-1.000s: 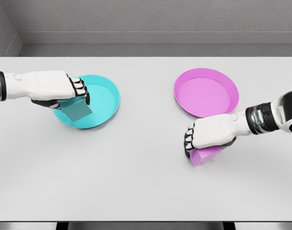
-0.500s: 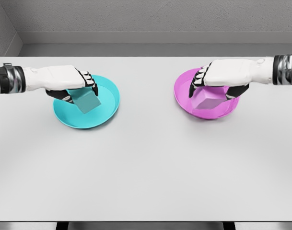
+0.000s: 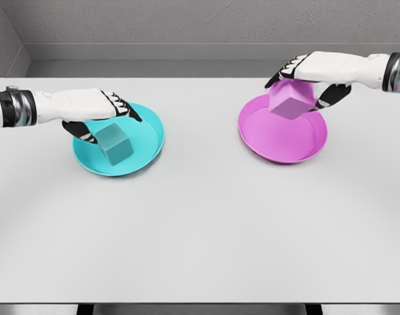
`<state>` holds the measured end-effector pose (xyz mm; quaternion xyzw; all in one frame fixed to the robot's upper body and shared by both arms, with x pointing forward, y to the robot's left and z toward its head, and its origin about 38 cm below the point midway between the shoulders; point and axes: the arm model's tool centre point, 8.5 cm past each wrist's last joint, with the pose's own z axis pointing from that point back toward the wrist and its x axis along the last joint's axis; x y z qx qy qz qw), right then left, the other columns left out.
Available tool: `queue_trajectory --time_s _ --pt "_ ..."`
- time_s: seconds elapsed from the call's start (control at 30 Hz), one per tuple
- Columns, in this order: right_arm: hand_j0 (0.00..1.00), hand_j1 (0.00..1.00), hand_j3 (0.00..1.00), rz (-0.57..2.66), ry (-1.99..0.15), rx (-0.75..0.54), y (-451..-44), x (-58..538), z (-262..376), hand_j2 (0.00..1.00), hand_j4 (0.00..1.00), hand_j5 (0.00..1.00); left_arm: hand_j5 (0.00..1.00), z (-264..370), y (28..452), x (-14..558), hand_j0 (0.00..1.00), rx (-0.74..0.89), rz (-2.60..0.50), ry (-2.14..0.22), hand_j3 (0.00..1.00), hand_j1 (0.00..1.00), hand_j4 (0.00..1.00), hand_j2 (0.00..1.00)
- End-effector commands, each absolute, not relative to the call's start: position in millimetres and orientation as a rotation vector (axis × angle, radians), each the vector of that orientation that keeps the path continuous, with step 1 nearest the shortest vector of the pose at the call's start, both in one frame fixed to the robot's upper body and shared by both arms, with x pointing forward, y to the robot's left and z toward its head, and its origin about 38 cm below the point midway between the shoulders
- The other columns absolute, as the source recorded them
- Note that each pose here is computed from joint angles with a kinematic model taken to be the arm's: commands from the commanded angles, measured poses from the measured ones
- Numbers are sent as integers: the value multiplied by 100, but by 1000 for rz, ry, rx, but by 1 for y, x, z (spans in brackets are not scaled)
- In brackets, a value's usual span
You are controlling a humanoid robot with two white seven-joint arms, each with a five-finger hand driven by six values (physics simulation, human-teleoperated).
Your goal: Place the blocks in the corresponding plates according to their colors
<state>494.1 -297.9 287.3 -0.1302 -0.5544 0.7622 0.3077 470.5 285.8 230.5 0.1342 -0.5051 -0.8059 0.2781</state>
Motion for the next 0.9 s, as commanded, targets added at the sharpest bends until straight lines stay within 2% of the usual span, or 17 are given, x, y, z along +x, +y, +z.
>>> queue_trajectory --time_s 0.0,0.3,0.37,0.47,0.5,0.87 --pt "100 100 100 1971 -1463 -364 -306 501 288 100 100 100 100 232 287 471 100 362 -2153 -1362 100 100 100 100" --pt "100 100 100 1890 -1454 -414 -342 495 289 100 100 100 100 243 296 471 100 391 -2130 -1382 100 100 100 100" --pt "100 100 100 1829 -1454 -459 -366 492 296 100 100 100 100 258 322 465 100 400 -2062 -1399 100 100 100 100" --pt "100 100 100 1821 -1459 -465 -368 491 297 100 100 100 100 297 404 442 100 455 -1868 -1397 100 100 100 100" --pt "100 100 100 1822 -1460 -465 -368 491 297 100 100 100 100 290 409 437 100 442 -1863 -1374 100 100 100 100" --pt "100 100 100 1830 -1441 -470 -372 488 295 100 100 100 100 272 406 427 100 394 -1883 -1346 100 100 100 100"
